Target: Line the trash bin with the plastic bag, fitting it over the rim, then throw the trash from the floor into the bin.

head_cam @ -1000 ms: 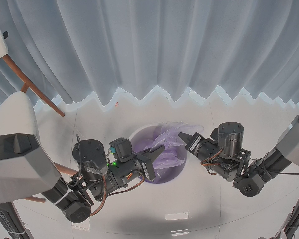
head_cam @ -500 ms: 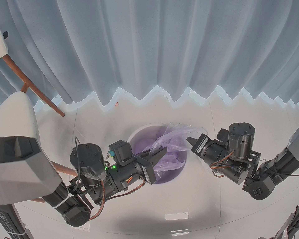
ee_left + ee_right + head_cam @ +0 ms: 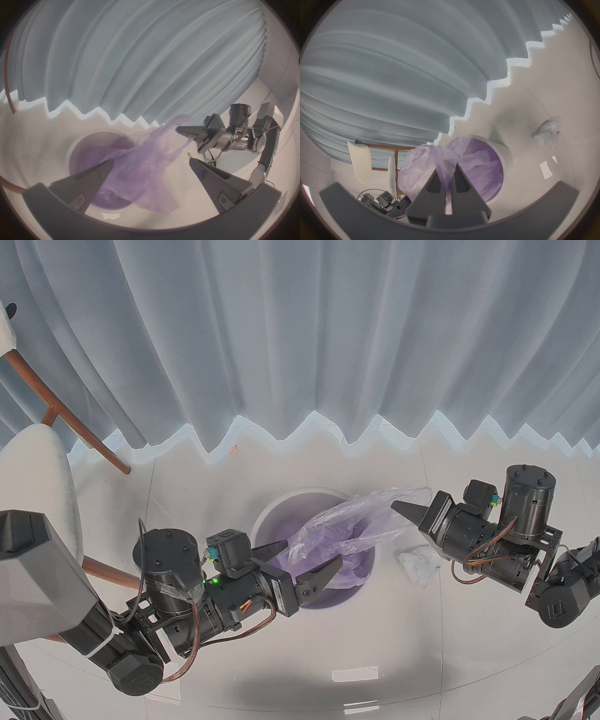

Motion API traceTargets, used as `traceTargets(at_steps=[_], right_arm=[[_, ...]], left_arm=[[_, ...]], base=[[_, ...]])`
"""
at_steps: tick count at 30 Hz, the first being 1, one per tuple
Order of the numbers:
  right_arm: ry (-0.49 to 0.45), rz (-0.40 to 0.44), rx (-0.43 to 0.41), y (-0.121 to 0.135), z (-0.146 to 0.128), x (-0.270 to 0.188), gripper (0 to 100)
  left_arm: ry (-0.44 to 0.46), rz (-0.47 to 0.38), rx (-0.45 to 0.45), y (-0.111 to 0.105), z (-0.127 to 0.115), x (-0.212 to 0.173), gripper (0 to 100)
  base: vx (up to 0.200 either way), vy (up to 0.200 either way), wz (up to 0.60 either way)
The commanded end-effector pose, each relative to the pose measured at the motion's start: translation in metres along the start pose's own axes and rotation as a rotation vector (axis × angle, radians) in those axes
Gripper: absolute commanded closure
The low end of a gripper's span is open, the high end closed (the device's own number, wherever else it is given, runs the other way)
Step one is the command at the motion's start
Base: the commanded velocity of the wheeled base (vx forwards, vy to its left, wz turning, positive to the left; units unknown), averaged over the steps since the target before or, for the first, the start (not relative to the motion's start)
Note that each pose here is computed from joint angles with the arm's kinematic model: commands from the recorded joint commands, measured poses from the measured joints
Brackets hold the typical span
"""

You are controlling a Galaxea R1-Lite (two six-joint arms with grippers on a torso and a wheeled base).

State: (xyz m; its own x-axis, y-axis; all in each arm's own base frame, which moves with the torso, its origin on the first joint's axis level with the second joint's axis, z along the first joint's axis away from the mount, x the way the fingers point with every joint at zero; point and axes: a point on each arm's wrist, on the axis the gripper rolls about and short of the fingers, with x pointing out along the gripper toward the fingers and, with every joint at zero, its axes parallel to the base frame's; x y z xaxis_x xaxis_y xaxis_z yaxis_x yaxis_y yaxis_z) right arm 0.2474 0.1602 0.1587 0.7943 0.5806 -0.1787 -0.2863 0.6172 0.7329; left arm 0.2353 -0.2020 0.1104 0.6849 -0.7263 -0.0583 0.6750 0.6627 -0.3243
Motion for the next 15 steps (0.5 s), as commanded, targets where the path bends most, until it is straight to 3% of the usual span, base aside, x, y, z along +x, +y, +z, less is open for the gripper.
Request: traceTargets(at_steps=[1, 9, 15], right_arm=[[-0.031, 0.023, 0.000, 0.005, 0.009, -0.013, 100], [0.013, 0.025, -0.006, 0.002, 0.001, -0.015, 100], [0.000, 0.030, -0.015, 0.003, 0.004, -0.017, 100]], left_arm=[[-0.022, 0.046, 0.002, 0.004, 0.006, -0.004, 0], [-0.119, 0.157, 0.046, 0.033, 0.032, -0.008, 0], [-0.080, 0.198, 0.054, 0.043, 0.028, -0.010, 0]], base=[[0.000, 0.000, 0.00], [0.000, 0.000, 0.00], [0.000, 0.000, 0.00]])
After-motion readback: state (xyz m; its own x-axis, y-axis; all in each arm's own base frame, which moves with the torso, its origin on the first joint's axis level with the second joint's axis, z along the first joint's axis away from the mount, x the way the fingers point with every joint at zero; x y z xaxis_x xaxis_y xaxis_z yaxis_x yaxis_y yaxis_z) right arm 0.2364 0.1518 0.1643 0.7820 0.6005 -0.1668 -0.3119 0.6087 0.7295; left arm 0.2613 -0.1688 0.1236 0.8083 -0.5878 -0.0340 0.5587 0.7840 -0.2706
